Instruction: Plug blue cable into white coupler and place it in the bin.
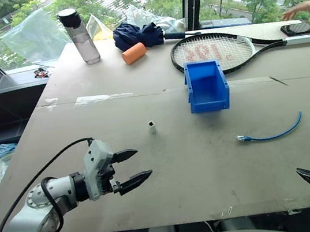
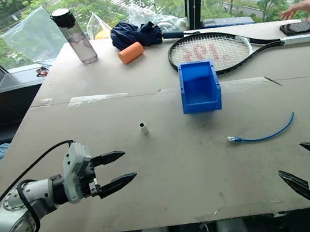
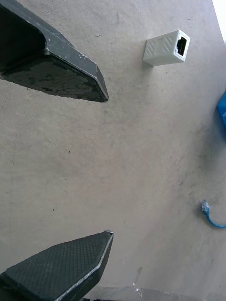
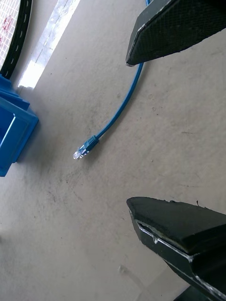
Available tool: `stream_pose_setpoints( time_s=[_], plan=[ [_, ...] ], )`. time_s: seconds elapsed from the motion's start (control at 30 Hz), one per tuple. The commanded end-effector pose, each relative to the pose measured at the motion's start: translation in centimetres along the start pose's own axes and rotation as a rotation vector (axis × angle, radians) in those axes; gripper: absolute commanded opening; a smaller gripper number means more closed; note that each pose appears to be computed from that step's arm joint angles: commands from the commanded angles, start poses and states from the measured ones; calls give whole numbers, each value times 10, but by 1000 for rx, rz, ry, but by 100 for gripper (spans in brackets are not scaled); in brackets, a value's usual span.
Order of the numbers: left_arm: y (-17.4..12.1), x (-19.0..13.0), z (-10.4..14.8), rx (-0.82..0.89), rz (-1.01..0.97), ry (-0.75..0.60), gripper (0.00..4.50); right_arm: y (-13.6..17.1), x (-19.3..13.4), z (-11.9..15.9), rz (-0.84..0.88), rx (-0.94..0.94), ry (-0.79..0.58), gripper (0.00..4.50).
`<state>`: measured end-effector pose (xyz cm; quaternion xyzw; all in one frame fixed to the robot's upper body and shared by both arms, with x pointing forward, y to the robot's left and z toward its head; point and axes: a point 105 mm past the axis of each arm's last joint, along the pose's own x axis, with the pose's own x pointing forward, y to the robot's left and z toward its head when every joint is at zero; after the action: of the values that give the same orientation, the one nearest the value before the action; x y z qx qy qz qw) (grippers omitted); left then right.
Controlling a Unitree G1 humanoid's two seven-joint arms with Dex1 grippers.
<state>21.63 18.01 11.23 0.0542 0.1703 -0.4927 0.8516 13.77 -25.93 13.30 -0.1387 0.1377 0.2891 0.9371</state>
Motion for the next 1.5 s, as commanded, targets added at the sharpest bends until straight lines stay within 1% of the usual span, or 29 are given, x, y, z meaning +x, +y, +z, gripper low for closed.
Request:
stream_pose_setpoints(
  time_s=[0.03,0.07,0.13,0.2,0.27,0.37,0.43,0.57,0.6,0.67,0.73,0.83,0.87,0.9,1.0,1.13,1.23,1.3,1.4,1.5],
  plan=[
    [-9,2,9,39,-58,-31,443,-1,26,22,63,-24,-48,450],
    [-13,5,11,46,-90,-43,443,-1,43,32,111,-35,-49,450],
    [-25,8,14,95,-167,-42,443,1,76,45,221,-62,0,450],
    [-31,10,15,125,-203,-35,443,2,92,48,286,-48,49,450],
    [-35,12,16,150,-221,-34,443,3,102,45,343,-18,101,450],
    [-47,15,18,178,-250,-40,443,2,121,26,416,-32,243,450],
    [-55,18,20,198,-261,-44,443,-3,132,16,425,-43,295,450],
    [-70,23,30,211,-260,-67,443,-20,149,-3,385,-38,366,450],
    [-72,25,33,214,-256,-71,450,-23,151,-8,387,-43,379,397],
    [-73,27,37,219,-246,-74,450,-25,154,-14,389,-48,388,323],
    [-69,30,42,212,-223,-87,450,-26,156,-14,397,-61,378,214],
    [-58,34,51,173,-148,-130,450,-24,157,-12,401,-73,347,78],
    [-55,34,50,166,-137,-128,450,-23,158,-13,400,-76,340,25],
    [-52,34,48,163,-133,-120,450,-22,158,-14,398,-78,336,5],
    [-47,33,41,153,-130,-102,450,-19,160,-14,401,-87,323,5],
    [-41,32,39,154,-136,-95,450,-8,163,0,437,-116,281,5],
    [-37,37,40,168,-147,-84,450,17,170,20,524,-191,253,5],
    [-33,43,40,208,-146,-74,450,43,180,30,602,-238,252,5],
    [-29,51,37,232,-160,-44,450,68,197,32,649,-337,277,5],
    [-24,62,32,250,-189,14,450,77,214,29,646,-405,301,5]
  ],
)
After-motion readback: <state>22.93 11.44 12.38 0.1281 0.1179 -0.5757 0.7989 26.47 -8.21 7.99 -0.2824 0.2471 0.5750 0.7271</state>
